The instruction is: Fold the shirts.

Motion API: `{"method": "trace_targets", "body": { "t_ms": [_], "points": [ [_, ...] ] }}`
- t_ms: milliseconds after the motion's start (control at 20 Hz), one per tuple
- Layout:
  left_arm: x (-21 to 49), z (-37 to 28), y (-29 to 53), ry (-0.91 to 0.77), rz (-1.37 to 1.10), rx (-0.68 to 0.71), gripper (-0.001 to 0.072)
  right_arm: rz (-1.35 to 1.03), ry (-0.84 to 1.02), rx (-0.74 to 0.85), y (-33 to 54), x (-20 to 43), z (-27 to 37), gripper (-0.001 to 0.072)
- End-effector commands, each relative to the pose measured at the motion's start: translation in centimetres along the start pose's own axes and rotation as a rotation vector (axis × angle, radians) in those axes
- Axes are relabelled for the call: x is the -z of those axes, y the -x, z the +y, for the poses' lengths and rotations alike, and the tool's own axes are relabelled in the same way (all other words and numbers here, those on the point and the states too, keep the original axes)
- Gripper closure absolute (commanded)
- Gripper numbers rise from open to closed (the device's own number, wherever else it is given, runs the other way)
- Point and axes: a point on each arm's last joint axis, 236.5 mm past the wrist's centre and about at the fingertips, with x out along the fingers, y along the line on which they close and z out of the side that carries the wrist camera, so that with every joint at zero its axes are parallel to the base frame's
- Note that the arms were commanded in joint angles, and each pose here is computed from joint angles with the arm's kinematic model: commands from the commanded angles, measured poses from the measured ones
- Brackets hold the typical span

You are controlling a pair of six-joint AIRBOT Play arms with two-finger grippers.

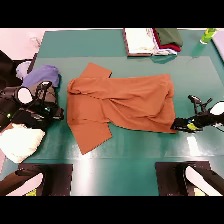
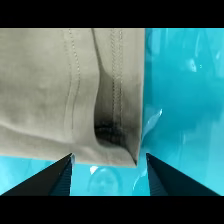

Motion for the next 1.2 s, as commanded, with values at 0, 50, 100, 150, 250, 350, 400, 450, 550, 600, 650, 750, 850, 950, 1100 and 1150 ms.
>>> {"method": "trace_targets", "body": {
  "t_ms": [0,50,100,150,250,350,400,450,550,600,650,750,850,950,1100,1150],
  "points": [
    [0.0,0.0,0.0,-0.001,0.0,0.0,0.0106,0.033,-0.017,-0.007,-1.3,0.0,0.0,0.0238],
    [0.0,0.0,0.0,-0.001,0.0,0.0,0.0106,0.035,-0.019,-0.006,-1.5,-0.1,-0.1,0.0261],
    [0.0,0.0,0.0,-0.001,-0.001,0.0,0.0106,0.035,-0.02,-0.006,-1.5,-0.2,-0.1,0.0262],
    [0.0,0.0,0.0,-0.001,0.0,0.0,0.0106,0.025,-0.019,-0.005,-1.4,-0.3,-0.1,0.0279],
    [0.2,0.0,0.0,-0.001,0.006,0.0,0.0105,-0.009,-0.008,0.001,-0.9,-0.8,-0.1,0.0565],
    [0.2,0.0,-0.1,-0.002,0.008,0.0,0.0104,-0.038,0.001,0.007,-0.3,-1.1,-0.1,0.0694],
    [0.0,0.0,-0.2,-0.001,-0.003,0.001,0.009,-0.045,0.003,0.007,-0.1,-1.1,-0.1,0.0695],
    [-0.1,0.0,-0.7,0.002,-0.012,0.004,0.0076,-0.048,0.004,0.007,0.0,-1.1,-0.1,0.0695],
    [-0.2,-0.3,-2.1,0.02,-0.01,0.025,0.0076,-0.041,0.004,0.005,-0.1,-0.9,0.0,0.0695],
    [0.0,-0.8,-2.9,0.035,0.007,0.047,0.0076,-0.041,0.004,0.005,-0.1,-0.9,0.0,0.0695],
    [-0.1,-1.1,-3.5,0.049,0.016,0.062,0.0076,-0.039,0.004,0.005,-0.1,-0.9,0.0,0.0695],
    [-0.3,-1.4,-5.0,0.071,0.035,0.079,0.0076,-0.031,0.004,0.004,-0.1,-0.7,0.0,0.0695],
    [-0.2,-2.8,-6.2,0.117,0.068,0.137,0.0077,-0.029,0.004,0.003,-0.1,-0.7,0.0,0.0695],
    [0.1,-4.1,-6.9,0.116,0.102,0.193,0.0085,-0.023,0.004,0.003,-0.1,-0.5,0.0,0.0695],
    [0.2,-4.3,-6.9,0.12,0.108,0.205,0.011,-0.025,0.004,0.003,-0.1,-0.6,0.0,0.0695],
    [0.6,-4.4,-6.8,0.117,0.125,0.206,0.0281,-0.025,0.004,0.003,-0.1,-0.6,0.0,0.0695]
  ]
}}
